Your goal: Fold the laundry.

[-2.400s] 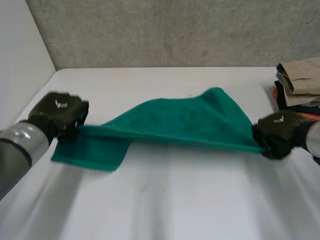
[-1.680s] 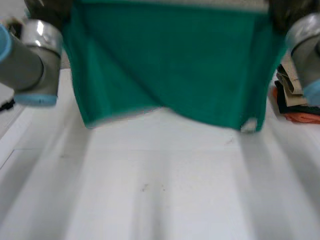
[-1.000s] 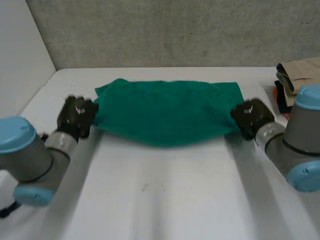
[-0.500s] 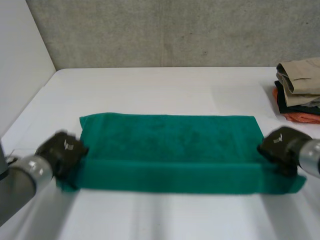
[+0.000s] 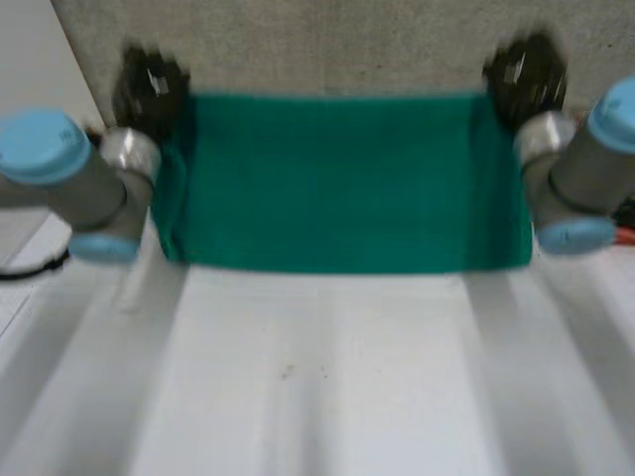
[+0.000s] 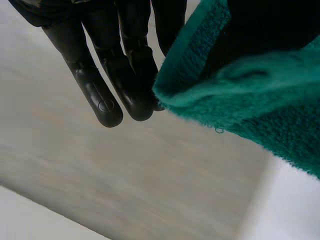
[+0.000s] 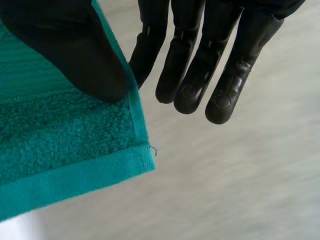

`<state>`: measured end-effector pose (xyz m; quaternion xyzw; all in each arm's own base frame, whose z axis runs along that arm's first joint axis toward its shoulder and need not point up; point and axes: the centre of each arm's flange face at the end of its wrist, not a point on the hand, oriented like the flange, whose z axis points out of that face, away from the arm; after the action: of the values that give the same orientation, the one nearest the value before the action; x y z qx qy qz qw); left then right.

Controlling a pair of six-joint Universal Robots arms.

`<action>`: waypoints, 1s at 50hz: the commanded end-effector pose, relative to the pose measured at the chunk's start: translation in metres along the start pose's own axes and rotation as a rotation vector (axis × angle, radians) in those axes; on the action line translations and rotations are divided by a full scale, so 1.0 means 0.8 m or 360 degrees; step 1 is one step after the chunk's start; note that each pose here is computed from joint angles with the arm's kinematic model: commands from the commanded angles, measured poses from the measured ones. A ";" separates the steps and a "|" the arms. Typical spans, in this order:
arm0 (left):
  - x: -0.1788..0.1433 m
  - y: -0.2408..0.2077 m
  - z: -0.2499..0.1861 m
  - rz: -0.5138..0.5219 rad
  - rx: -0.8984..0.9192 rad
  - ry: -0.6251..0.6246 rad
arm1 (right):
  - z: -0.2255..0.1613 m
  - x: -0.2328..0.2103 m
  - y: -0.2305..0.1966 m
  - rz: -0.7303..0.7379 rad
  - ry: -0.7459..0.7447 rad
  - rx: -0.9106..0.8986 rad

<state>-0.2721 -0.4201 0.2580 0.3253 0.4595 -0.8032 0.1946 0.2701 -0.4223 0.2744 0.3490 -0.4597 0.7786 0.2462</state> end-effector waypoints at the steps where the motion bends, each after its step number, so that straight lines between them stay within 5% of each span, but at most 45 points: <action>1: -0.153 -0.130 0.044 -0.0111 0.0618 -0.0598 | 0.021 0.137 -0.115 0.0194 0.0513 0.0453; 5: -0.183 -0.143 0.036 -0.0285 0.0700 -0.0621 | 0.006 0.165 -0.131 0.0294 0.0522 0.0480; 10: -0.153 -0.103 0.022 -0.0391 0.0530 -0.0459 | -0.014 0.126 -0.106 0.0321 0.0333 0.0343; 26: 0.032 0.042 -0.102 -0.0511 -0.0164 0.0255 | -0.098 -0.032 -0.010 0.0374 -0.0439 -0.0079; 34: 0.079 0.072 -0.172 -0.0423 -0.0432 0.0540 | -0.161 -0.078 0.020 0.0402 -0.0909 -0.0421; 42: 0.045 0.044 -0.241 -0.0088 -0.0657 0.0863 | -0.219 -0.045 0.029 0.0413 -0.1226 -0.0847; 50: 0.001 -0.002 -0.332 -0.0133 -0.1185 0.1326 | -0.292 0.021 0.023 0.0183 -0.1566 -0.1136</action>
<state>-0.2005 -0.2429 0.1471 0.4885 0.6921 -0.5228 0.0952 0.2023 -0.2581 0.1855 0.4920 -0.7631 0.4166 0.0455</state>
